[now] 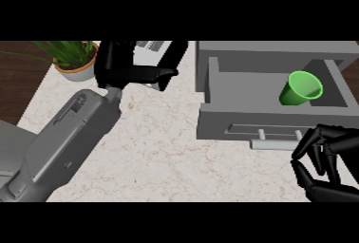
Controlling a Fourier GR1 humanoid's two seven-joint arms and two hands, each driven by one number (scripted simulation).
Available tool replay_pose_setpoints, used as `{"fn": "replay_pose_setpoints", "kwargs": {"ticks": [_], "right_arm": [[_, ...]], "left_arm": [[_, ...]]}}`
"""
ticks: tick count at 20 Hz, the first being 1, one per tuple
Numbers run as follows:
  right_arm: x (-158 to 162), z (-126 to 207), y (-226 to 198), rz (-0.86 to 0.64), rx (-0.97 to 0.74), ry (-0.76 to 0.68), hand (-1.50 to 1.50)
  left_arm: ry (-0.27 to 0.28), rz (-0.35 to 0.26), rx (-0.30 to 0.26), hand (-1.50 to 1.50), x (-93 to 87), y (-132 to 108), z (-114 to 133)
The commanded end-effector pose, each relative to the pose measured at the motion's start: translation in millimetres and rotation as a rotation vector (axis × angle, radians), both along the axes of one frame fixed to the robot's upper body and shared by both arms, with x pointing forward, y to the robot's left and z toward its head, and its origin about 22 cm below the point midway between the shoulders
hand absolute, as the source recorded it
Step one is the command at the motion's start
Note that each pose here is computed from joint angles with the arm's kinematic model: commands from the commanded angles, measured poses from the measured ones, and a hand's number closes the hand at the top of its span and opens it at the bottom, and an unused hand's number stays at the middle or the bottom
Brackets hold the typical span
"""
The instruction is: Pick up the cup, place it into the drawer and close the drawer
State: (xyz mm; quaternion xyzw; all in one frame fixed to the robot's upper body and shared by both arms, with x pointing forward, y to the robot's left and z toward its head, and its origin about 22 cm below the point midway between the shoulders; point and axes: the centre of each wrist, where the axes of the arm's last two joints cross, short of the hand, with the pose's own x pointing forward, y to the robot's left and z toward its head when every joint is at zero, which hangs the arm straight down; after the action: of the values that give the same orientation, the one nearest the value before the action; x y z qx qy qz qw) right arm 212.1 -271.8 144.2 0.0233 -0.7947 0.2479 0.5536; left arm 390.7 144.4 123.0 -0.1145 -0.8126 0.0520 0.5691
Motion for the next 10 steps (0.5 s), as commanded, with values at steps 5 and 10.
{"fn": "replay_pose_setpoints", "kwargs": {"ticks": [5,10], "right_arm": [[12,-23,1,-0.053,-0.157,0.009,1.5],[24,-37,17,0.021,-0.472,-0.095,1.5]], "left_arm": [[0.04,0.015,-0.016,-1.5,-62.8,77,-22],[0.029,0.004,-0.048,-1.5,-70.6,96,-32]]}}
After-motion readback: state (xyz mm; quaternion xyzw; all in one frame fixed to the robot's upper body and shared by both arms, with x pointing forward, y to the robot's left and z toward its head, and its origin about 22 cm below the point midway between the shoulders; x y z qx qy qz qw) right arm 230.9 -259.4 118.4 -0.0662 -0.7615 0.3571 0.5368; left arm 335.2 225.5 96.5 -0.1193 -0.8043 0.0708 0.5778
